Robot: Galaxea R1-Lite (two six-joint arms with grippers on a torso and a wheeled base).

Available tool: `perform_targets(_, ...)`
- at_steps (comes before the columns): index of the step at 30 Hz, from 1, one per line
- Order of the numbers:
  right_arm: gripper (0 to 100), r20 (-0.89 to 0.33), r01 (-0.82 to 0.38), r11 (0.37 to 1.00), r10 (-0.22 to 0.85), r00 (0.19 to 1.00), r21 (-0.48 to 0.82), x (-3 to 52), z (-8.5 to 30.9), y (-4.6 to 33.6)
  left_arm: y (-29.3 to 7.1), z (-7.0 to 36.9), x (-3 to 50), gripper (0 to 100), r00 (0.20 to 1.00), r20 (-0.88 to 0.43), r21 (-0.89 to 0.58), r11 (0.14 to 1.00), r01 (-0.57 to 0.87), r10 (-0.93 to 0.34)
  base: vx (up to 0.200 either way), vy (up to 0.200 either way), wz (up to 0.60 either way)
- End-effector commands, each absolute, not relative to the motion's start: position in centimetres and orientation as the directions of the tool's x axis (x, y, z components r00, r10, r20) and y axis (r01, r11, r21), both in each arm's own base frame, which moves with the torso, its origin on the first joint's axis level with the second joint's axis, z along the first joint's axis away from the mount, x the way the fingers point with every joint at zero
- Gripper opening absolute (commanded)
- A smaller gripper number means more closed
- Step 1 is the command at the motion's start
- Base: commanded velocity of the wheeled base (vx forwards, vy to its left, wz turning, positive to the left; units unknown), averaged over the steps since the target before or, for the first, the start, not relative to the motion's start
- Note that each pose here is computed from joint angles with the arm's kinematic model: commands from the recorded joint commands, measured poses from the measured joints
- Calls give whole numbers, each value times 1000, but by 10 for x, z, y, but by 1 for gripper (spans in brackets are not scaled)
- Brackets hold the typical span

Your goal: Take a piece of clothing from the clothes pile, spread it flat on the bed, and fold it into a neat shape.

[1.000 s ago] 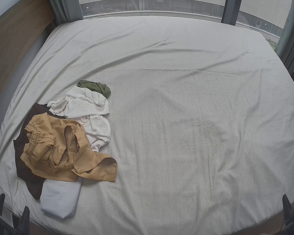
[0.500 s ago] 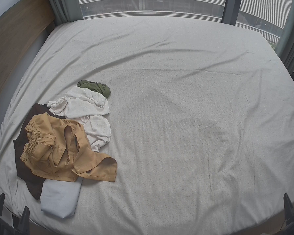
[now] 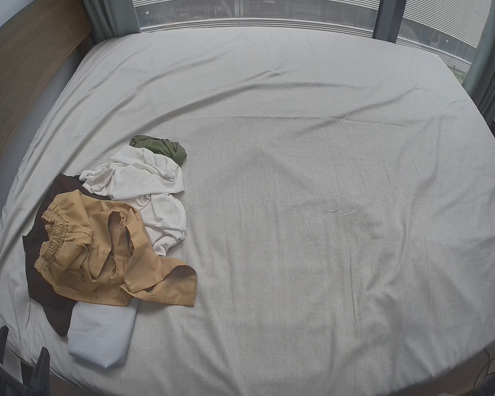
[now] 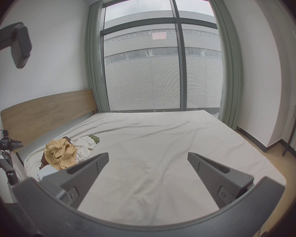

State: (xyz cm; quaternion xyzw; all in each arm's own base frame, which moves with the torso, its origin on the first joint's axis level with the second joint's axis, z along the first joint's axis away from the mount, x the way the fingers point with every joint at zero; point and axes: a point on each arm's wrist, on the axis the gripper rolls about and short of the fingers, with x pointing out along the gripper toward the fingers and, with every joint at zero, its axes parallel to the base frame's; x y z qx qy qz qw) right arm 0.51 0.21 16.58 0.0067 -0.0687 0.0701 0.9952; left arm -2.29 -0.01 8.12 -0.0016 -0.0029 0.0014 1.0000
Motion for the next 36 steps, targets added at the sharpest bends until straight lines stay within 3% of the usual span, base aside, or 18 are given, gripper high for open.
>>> perform_targets(1,100,35,-244,970,243,969,21,55,191,10,0,76,-23,100,1000,5,-3,1000,-3,3,0,0,0)
perform_targets(12,100,-44,-457,885,462,886,88,107,208,47,0,76,-23,100,1000,5,-3,1000,-3,3,0,0,0)
perform_targets(20,100,-53,-513,815,545,837,271,132,220,72,0,76,-23,100,1000,5,-3,1000,-3,3,0,0,0)
perform_targets(36,100,-194,-606,718,685,702,343,172,204,125,0,76,-23,100,1000,5,-5,1000,-2,2,0,0,0)
